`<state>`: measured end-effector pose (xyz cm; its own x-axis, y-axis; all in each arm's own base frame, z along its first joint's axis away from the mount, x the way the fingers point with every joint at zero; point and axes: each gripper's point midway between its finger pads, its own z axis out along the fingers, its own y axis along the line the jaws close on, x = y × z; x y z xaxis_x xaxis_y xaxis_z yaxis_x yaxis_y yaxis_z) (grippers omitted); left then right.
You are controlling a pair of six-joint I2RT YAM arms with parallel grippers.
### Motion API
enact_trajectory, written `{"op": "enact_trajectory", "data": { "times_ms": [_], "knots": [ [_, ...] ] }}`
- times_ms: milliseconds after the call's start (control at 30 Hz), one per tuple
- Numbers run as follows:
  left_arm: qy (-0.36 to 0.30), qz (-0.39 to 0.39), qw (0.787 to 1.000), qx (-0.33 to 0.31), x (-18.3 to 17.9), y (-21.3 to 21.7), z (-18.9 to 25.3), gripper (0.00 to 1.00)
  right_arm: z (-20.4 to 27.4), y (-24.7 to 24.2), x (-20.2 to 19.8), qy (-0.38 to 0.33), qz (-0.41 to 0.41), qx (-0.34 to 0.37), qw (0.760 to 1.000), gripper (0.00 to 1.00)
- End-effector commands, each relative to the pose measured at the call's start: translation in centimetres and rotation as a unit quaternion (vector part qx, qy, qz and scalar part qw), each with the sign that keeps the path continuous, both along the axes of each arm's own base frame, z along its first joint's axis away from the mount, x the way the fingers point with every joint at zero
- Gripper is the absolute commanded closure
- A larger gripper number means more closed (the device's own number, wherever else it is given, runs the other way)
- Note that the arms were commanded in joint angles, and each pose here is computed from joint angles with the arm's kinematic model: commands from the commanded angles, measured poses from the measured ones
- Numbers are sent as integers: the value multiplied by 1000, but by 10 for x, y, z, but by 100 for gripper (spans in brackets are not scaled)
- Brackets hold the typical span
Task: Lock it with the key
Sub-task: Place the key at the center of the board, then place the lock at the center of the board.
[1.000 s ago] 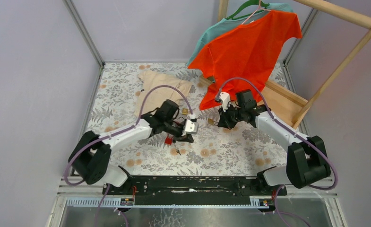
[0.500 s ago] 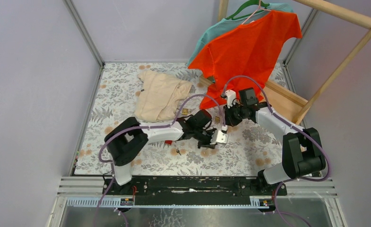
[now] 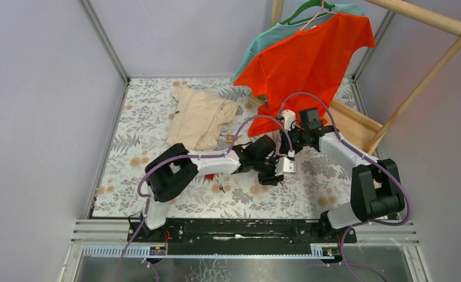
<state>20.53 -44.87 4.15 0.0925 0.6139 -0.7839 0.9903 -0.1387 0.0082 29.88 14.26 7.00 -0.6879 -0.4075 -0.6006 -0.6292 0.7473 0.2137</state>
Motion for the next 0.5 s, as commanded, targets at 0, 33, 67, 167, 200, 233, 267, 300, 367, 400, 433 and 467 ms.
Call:
{"op": "enact_trajectory", "data": {
  "times_ms": [0, 33, 67, 167, 200, 233, 267, 300, 367, 400, 433, 467],
  "knots": [
    [-45, -10, 998, -34, -2, 11, 36, 44, 15, 10, 2, -8, 32, 28, 999, 100],
    [-51, -9, 998, -34, -2, 18, 41, 41, 13, 12, -2, 1, 41, 32, 999, 100],
    [-60, -12, 998, -32, -3, 25, 43, 38, 12, 13, -4, 10, 47, 35, 998, 100],
    [-79, 0, 997, -27, 2, 51, 51, 33, 5, 18, -11, 41, 60, 43, 996, 100],
    [-83, 13, 996, -26, 6, 60, 54, 32, 2, 18, -13, 51, 64, 45, 996, 98],
    [-87, 30, 995, -25, 12, 68, 57, 31, -2, 19, -15, 62, 67, 46, 995, 96],
    [-89, 50, 995, -22, 19, 78, 60, 30, -6, 19, -16, 73, 68, 46, 994, 95],
    [-89, 71, 993, -21, 27, 88, 64, 28, -9, 20, -17, 82, 69, 46, 993, 95],
    [-83, 111, 990, -23, 41, 106, 73, 26, -15, 21, -18, 98, 68, 47, 992, 94],
    [-79, 131, 988, -28, 47, 115, 78, 25, -17, 20, -18, 102, 66, 45, 992, 93],
    [-77, 147, 986, -34, 52, 123, 83, 24, -17, 20, -16, 102, 65, 42, 992, 93],
    [-82, 162, 982, -44, 58, 131, 91, 24, -22, 18, -16, 108, 62, 37, 992, 92]
  ]
}}
